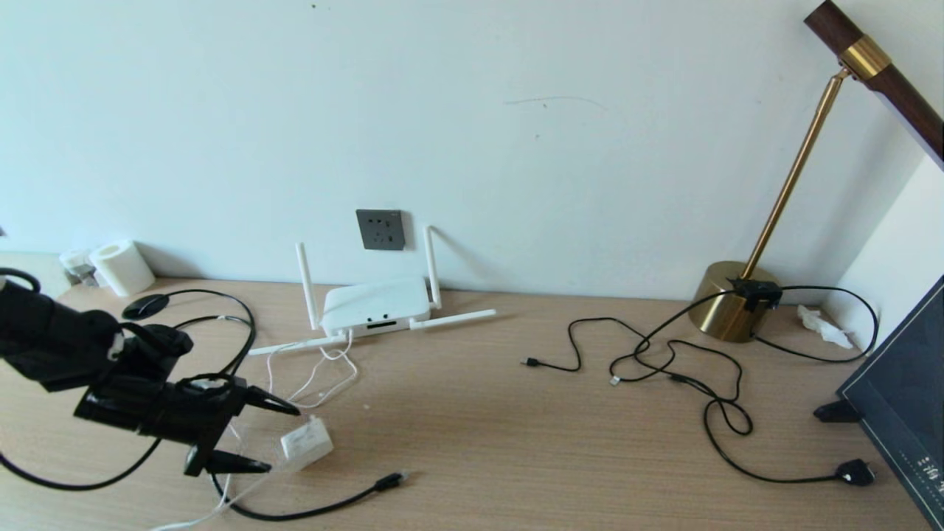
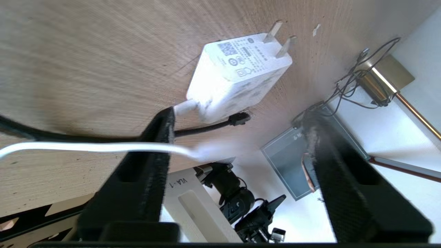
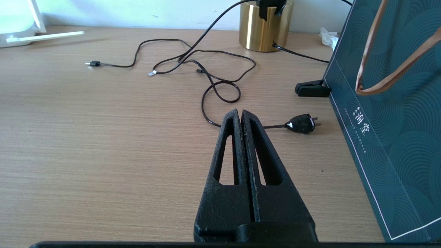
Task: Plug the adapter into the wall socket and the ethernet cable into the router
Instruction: Plug plug into socket
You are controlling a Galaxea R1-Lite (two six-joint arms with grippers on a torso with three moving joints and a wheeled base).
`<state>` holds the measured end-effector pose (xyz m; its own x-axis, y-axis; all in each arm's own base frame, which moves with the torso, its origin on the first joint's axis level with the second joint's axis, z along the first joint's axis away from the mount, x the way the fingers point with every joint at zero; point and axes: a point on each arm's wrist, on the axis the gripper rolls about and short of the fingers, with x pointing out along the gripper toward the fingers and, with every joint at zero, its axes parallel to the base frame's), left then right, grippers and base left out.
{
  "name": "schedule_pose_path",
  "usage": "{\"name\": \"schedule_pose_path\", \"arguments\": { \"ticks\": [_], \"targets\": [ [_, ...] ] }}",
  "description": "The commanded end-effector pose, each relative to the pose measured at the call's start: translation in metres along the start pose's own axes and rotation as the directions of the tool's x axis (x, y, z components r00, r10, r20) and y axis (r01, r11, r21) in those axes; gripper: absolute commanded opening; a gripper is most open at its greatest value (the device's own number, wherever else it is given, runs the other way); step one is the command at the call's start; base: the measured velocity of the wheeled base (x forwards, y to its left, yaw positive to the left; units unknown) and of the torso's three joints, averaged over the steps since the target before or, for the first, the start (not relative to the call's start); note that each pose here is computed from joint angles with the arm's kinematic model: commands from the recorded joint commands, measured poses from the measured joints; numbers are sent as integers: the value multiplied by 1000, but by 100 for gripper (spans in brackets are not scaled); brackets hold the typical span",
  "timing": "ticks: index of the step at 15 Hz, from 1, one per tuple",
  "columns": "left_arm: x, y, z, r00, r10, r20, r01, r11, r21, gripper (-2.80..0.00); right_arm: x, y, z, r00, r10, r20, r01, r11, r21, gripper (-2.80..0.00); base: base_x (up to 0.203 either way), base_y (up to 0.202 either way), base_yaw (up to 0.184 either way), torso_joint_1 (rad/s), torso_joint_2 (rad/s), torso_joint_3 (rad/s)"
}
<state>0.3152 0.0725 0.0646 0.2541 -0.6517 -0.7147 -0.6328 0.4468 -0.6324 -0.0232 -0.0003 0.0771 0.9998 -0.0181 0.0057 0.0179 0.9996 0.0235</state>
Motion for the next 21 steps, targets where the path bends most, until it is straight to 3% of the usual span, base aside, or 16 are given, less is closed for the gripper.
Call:
{"name": "schedule_pose_path", "arguments": {
  "ticks": [1,3,6,8,9,10,12,13,14,15,16,17,18,19,20,21],
  "targets": [
    [1,-1,0,1000,2,-4,-2,1000,0,0,0,0,0,1000,0,0,0,1000,1,-280,0,0,0,0,0,0],
    [-3,-2,-6,1000,21,1,-21,998,55,0,0,0,0,1000,0,0,0,1000,1,-280,0,0,0,0,0,0],
    [-31,-20,-27,994,52,99,-73,971,226,0,0,0,0,1000,0,0,0,1000,1,-280,0,0,0,0,0,0],
    [-52,-40,-51,972,72,223,-150,923,355,0,0,0,0,1000,0,0,0,1000,1,-280,0,0,0,0,0,0],
    [-61,-52,-67,953,70,294,-194,888,418,0,0,0,0,1000,0,0,0,1000,1,-280,0,0,0,0,0,0],
    [-67,-64,-84,925,60,375,-251,839,483,0,0,0,0,1000,0,0,0,1000,0,-280,0,0,0,0,0,0],
    [-61,-81,-107,850,-25,527,-364,694,621,0,0,0,0,1000,0,0,0,1000,0,-280,0,0,0,0,0,0],
    [-51,-77,-111,813,-46,580,-445,593,671,0,0,0,0,1000,0,0,0,1000,1,-280,0,0,0,0,0,0],
    [-37,-74,-117,775,-75,627,-527,469,708,0,0,0,0,1000,0,0,0,1000,1,-280,0,0,0,0,0,0],
    [-21,-74,-127,762,-117,637,-574,333,748,0,0,0,0,1000,0,0,0,1000,0,-280,0,0,0,0,0,0],
    [-10,-73,-133,759,-136,637,-617,165,770,0,0,0,0,1000,0,0,0,1000,0,-280,0,0,0,0,0,0],
    [-2,-72,-137,759,-137,636,-640,19,768,0,0,0,0,1000,0,0,0,1000,1,-280,0,0,0,0,0,0],
    [6,-70,-138,752,-119,649,-659,-95,746,0,0,0,0,1000,0,0,0,1000,0,-280,0,0,0,0,0,0],
    [10,-68,-138,718,-91,690,-692,-199,694,0,0,0,0,1000,0,0,0,1000,1,-280,0,0,0,0,0,0],
    [14,-68,-142,671,-73,738,-726,-267,634,0,0,0,0,1000,0,0,0,1000,0,-280,0,0,0,0,0,0],
    [20,-69,-148,615,-63,786,-762,-303,572,0,0,0,0,1000,0,0,0,1000,1,-280,0,0,0,0,0,0]
  ]
}}
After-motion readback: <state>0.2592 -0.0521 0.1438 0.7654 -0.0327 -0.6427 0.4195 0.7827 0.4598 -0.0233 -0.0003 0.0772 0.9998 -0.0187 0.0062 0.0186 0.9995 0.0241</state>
